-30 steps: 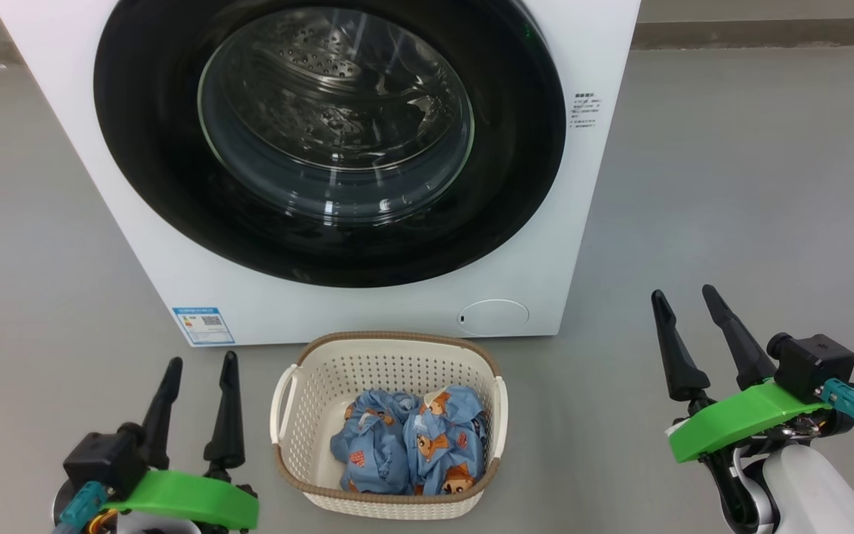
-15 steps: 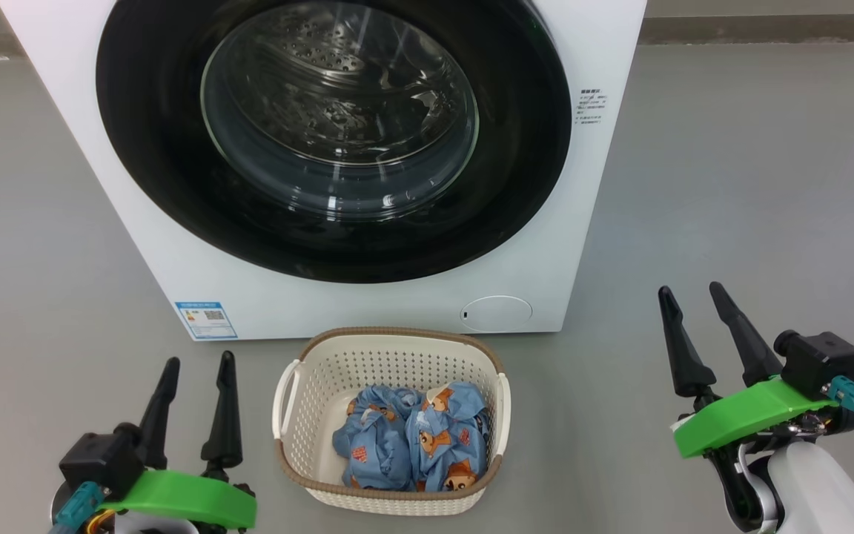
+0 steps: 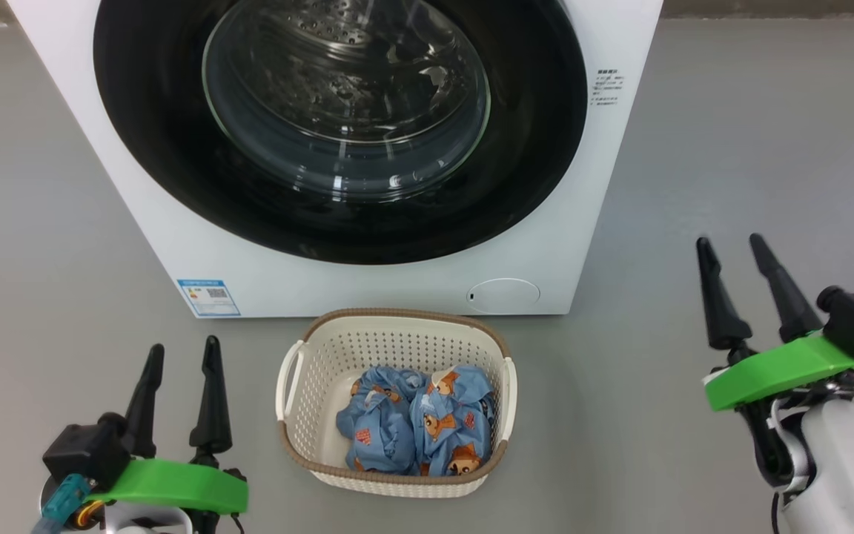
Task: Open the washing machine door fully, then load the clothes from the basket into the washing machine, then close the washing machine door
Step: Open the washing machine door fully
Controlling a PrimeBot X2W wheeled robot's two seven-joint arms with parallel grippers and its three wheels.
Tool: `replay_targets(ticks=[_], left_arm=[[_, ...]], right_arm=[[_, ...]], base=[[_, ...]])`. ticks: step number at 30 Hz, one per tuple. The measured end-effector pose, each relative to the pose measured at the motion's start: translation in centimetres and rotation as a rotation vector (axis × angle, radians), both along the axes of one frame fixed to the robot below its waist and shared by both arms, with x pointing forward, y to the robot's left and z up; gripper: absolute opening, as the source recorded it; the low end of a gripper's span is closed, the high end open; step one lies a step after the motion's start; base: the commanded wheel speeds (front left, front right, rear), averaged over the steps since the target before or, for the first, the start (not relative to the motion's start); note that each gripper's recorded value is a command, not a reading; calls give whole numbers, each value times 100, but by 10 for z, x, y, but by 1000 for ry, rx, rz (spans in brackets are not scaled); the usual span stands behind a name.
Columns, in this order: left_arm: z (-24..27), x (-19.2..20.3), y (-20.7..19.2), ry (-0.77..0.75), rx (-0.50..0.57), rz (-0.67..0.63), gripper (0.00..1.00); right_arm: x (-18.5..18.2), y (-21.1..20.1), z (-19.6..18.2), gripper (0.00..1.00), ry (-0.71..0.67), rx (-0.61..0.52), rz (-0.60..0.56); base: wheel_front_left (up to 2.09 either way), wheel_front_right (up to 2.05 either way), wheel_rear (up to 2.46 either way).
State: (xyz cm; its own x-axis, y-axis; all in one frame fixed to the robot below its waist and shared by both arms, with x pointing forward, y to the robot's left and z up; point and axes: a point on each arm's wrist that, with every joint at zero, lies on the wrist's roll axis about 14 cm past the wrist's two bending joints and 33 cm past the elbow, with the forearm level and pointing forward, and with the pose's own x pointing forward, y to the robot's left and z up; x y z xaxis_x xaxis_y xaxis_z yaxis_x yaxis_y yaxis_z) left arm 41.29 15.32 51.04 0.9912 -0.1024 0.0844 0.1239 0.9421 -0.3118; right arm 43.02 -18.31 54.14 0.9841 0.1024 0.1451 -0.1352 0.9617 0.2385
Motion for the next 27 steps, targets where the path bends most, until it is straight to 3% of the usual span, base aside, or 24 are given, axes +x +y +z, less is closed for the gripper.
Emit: replay_targets(ticks=[5, 6, 7, 8, 10, 11, 27], left_arm=[[-4, 2, 1, 11, -9, 9, 100], [-5, 2, 2, 12, -9, 12, 100], [-5, 3, 3, 13, -8, 15, 100], [-6, 3, 4, 14, -8, 18, 100], [-7, 5, 5, 15, -8, 21, 100], [-7, 6, 6, 15, -8, 22, 100], [-20, 26, 15, 41, 11, 43, 100]], right_arm=[[12, -9, 8, 100, -21, -8, -16], [15, -10, 10, 90, -25, -6, -17], [17, -11, 12, 47, -29, -6, -18], [19, -12, 13, 38, -32, -5, -20], [25, -16, 17, 7, -41, 15, -29], [28, -18, 19, 0, -46, 21, -32], [93, -46, 52, 0, -84, 310, -38]], base=[[0, 0, 0], [0, 0, 0], [0, 0, 0], [0, 0, 0], [0, 0, 0], [0, 0, 0], [0, 0, 0]])
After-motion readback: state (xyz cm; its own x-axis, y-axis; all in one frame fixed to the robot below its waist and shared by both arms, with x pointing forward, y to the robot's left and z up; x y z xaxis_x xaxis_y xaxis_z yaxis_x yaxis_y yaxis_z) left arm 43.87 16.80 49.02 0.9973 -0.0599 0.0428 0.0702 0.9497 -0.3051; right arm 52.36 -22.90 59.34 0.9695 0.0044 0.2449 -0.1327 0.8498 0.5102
